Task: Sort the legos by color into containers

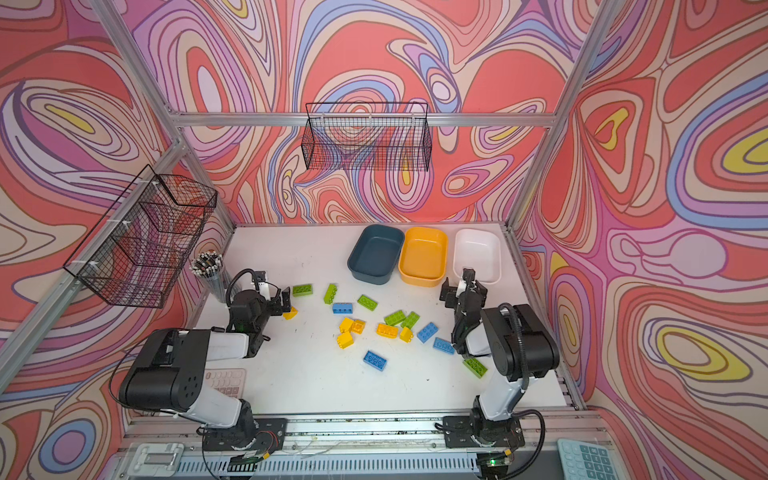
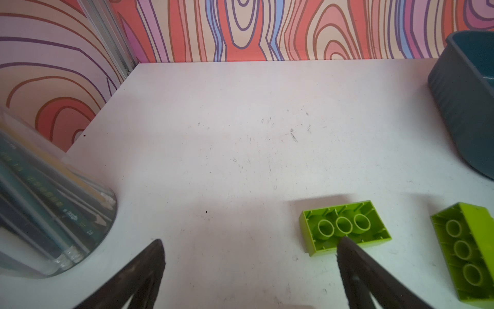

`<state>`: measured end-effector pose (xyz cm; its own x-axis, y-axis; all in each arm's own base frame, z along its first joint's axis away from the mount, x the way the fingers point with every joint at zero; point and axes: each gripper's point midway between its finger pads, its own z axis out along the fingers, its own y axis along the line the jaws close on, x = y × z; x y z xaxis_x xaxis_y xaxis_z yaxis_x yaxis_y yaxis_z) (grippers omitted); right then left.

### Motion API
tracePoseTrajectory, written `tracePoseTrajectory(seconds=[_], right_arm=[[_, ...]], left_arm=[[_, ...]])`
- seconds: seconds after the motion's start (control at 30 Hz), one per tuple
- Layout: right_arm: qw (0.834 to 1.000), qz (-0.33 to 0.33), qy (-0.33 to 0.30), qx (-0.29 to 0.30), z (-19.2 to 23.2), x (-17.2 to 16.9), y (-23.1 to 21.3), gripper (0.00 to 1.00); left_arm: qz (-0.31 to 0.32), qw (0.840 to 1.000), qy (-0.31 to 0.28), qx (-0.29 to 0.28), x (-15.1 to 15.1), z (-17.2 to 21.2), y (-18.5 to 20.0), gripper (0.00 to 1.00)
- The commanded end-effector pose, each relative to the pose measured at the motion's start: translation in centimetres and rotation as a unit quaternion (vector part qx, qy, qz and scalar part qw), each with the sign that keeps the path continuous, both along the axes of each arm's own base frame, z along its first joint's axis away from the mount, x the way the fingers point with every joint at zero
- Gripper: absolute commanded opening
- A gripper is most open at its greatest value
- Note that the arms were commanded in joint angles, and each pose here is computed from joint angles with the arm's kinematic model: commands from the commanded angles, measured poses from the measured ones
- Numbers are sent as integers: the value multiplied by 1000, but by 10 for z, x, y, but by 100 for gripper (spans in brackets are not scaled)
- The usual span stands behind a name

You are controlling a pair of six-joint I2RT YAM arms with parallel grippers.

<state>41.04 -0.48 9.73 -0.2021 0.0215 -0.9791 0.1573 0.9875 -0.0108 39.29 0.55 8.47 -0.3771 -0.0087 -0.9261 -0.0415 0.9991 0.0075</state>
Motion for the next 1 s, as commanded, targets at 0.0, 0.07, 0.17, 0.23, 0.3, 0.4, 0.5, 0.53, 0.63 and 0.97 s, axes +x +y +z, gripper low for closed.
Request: tracePoseTrajectory(seconds=[0.0,0.07,0.17,0.23,0.3,0.4,0.5,0.53,0.63,0.97], right_arm=[[1000,0,-16,3,11,3,-1,98],[1000,1,-16,3,11,3,-1,98],[1000,-11,-24,0,15,0,-5,98],[999,-22,-27,1,24,-4,-9,98],[998,-57,6,14,32,-2,-18,98],[993,-104,53,35,43,3,-29,98],[986,-133,88,50,54,0,-32,98],[986,-128,97,54,57,0,-28,98],[986,-104,118,46,68,-6,-7,97],[975,-40,212,54,60,-63,52,85]], left_arm=[[-5,1000,-6,2,2,3,-2,100],[-5,1000,-6,3,2,3,-2,100],[7,1000,-5,4,2,5,2,100],[17,1000,7,8,4,13,5,100],[35,999,27,16,5,27,9,100],[68,997,8,20,9,66,13,100],[74,997,6,-31,8,95,4,100],[77,996,15,-52,7,102,0,100],[83,991,57,-89,0,116,-15,100],[-4,985,97,-140,-74,169,-73,100]])
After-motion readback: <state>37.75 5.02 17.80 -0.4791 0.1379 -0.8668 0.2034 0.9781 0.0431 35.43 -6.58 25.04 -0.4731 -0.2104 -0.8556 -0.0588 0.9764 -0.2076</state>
